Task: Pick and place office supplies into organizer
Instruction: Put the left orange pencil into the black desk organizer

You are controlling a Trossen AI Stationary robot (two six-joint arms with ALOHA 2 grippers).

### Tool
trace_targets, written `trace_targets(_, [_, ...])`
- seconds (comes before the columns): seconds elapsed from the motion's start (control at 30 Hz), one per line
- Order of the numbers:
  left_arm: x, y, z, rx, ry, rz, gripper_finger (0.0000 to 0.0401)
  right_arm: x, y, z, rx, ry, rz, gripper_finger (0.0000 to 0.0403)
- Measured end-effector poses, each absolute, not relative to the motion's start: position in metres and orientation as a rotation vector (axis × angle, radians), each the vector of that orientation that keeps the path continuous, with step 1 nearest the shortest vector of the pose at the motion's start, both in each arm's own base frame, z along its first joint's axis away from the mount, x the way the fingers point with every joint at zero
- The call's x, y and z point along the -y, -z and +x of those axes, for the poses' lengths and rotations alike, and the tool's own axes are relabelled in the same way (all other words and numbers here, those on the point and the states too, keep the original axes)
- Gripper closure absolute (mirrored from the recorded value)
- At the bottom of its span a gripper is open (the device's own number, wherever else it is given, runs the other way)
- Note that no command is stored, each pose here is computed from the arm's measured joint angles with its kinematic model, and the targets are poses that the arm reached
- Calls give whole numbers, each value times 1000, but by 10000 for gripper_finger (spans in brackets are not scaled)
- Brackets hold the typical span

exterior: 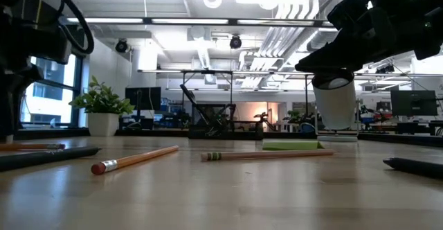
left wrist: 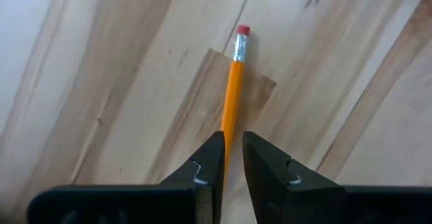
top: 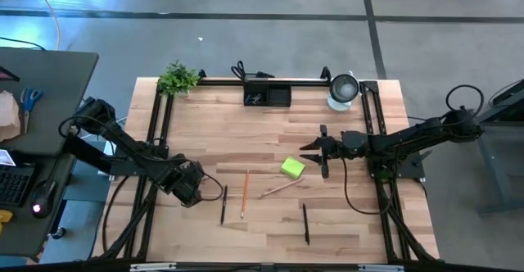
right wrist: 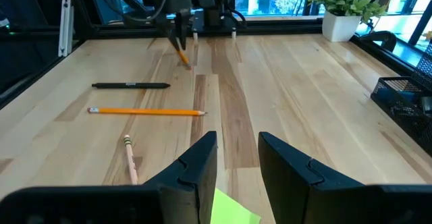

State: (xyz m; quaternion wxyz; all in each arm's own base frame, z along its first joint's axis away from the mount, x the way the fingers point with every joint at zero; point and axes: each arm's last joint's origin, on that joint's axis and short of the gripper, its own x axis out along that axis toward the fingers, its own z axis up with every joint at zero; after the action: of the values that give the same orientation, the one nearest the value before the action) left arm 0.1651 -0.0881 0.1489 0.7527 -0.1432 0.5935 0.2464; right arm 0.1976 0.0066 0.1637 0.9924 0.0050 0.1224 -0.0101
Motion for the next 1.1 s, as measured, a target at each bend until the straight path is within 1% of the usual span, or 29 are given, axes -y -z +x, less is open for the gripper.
trace_targets(0.3, [87,-131,161,-1278,-480,-352,355,-7,-164,198,-245,21,14,299])
trace_targets(0.6, [83,-123,155,-1264,-499,-364,355,-7,-164,198,-245,21,14,299])
trace_targets(0.73, [87,-132,163,-1269,-466,-338,355,-7,-164,198,-245,21,14,299])
trace_targets(0.83, [93,-153,173,-1257,-443,-327,355,-7,-164,198,-245,21,15,299])
trace_targets(0.93, [90,-170,168,-1347,-527,-257,355,-7,-164,198,-246,21,16,299])
trace_targets(1.0, [90,-178,168,-1368,-563,-254,355,-7,-163,197,-249,21,19,299])
trace_targets(1.1, [87,-178,162,-1412,-602,-251,355,-7,-162,197,-259,22,24,299])
